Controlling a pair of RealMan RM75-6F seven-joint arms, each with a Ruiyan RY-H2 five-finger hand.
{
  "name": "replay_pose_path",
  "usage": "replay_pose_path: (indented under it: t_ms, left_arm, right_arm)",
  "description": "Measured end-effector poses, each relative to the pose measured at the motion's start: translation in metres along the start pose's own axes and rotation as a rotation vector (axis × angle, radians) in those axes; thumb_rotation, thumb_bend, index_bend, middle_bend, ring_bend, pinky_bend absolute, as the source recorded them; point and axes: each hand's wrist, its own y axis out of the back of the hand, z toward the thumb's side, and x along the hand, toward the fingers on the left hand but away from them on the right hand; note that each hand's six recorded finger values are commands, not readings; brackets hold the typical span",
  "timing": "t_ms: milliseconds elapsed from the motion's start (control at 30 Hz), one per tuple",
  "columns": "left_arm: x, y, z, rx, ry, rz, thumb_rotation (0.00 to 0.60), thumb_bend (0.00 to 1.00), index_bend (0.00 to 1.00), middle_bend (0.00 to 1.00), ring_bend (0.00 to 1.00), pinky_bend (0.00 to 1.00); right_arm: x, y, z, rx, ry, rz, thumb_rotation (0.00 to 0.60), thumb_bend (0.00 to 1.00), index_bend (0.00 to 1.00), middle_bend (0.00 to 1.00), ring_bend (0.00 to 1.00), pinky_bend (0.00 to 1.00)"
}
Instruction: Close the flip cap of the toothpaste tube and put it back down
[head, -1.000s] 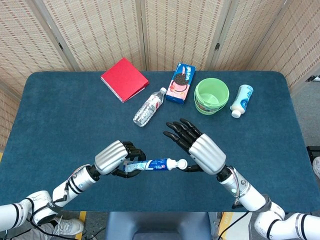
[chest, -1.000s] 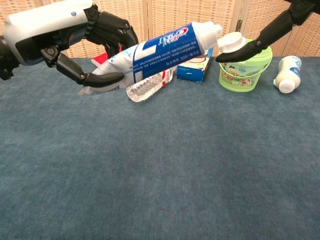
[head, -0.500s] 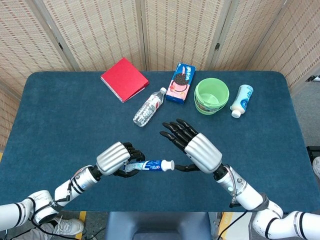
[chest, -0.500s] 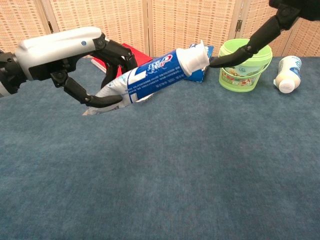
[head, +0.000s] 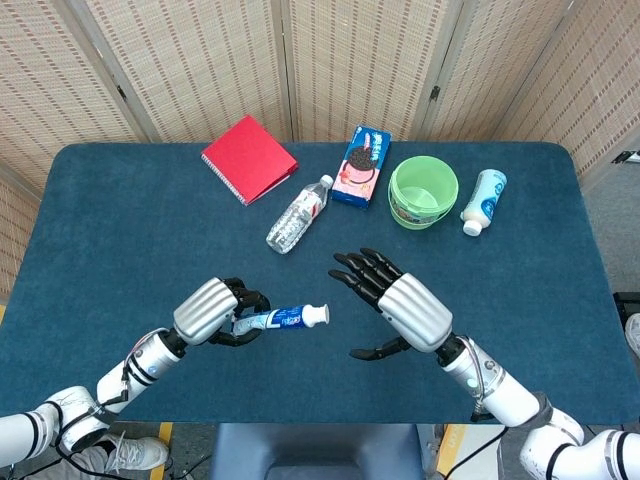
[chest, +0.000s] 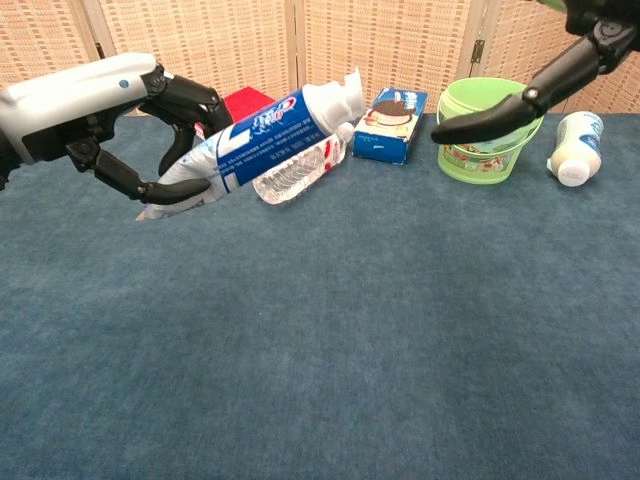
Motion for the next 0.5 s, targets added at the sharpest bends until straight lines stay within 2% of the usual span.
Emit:
replay_pose_path:
  t_ms: [100,233,500]
  left_arm:
    - [0.0,0.0,0.001,-0.003,0.0,0.003,0.6,0.56,0.71,0.76,0.69,0.52]
    - [0.001,0.0,0.002,-0.004,0.005,0.011,0.6,0.56,0.71,0.76,0.69,0.52]
    - [0.005,-0.002,0.006,-0.018,0.006,0.015,0.6,0.56,0.71,0.76,0.69,0.52]
  right_arm:
    - [-0.003,-0.004,0.003,-0.051,0.006,-0.004,0.21,0.0,0.0,0.0,0.0,0.0]
    - [-0.007,-0.009,0.005,-0.115,0.004,-0.015,0.14,0.0,0.0,0.0,0.0,0.0]
    - [-0.016,-0.019,0.006,-0.175,-0.003,-0.021,0.113,0.0,0.0,0.0,0.0,0.0]
